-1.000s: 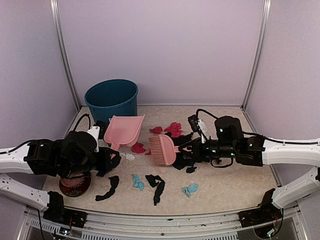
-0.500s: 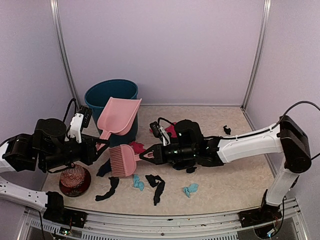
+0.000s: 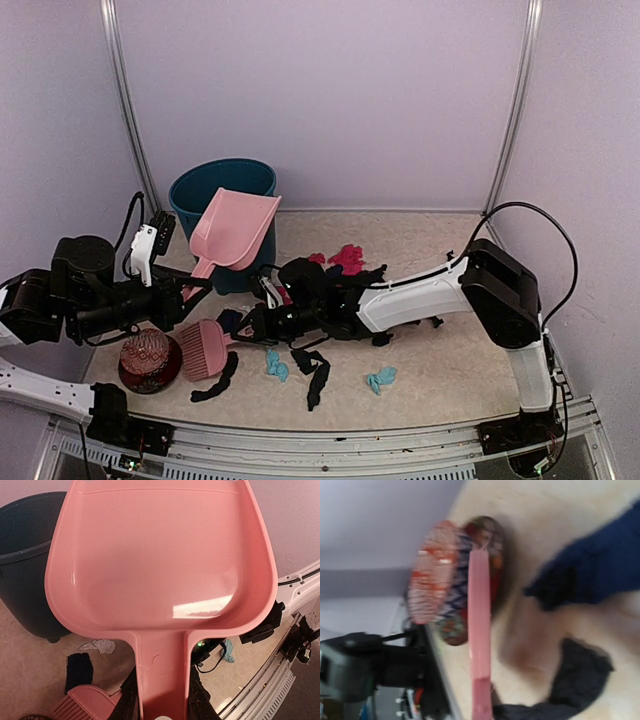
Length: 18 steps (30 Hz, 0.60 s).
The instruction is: Sweep away the paper scraps from the table
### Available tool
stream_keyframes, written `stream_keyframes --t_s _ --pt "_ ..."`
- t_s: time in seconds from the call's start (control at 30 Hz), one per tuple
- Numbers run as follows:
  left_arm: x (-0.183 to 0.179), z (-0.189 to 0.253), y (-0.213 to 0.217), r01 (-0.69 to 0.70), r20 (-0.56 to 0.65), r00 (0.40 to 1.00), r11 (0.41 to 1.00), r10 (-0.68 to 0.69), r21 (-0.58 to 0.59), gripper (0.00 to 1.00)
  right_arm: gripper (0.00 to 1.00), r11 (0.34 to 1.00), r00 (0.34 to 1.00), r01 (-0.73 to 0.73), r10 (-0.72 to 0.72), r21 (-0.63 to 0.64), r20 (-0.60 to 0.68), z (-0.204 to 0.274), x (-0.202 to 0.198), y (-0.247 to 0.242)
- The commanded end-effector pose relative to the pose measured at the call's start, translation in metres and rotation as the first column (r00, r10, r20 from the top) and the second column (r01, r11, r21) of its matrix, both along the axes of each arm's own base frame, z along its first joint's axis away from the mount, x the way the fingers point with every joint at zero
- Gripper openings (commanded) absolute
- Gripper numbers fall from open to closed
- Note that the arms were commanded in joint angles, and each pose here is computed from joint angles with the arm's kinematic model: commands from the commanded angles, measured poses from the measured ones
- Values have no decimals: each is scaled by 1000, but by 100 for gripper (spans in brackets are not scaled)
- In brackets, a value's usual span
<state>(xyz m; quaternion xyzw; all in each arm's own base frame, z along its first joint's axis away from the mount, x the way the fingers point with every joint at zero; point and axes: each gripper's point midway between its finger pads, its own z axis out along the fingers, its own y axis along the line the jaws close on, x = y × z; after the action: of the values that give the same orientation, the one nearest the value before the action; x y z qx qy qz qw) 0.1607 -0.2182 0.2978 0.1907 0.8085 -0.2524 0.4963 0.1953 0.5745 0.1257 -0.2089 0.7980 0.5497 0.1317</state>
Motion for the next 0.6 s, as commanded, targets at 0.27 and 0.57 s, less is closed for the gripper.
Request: stream_keyframes --t_s 0.27,0.57 --pt "-2 3 5 15 39 999 1000 -15 -14 0 0 961 993 117 -120 -250 1 -74 31 -27" --pt "-1 1 1 20 43 999 1000 -20 -5 0 0 879 952 304 -298 -368 73 -91 79 -119"
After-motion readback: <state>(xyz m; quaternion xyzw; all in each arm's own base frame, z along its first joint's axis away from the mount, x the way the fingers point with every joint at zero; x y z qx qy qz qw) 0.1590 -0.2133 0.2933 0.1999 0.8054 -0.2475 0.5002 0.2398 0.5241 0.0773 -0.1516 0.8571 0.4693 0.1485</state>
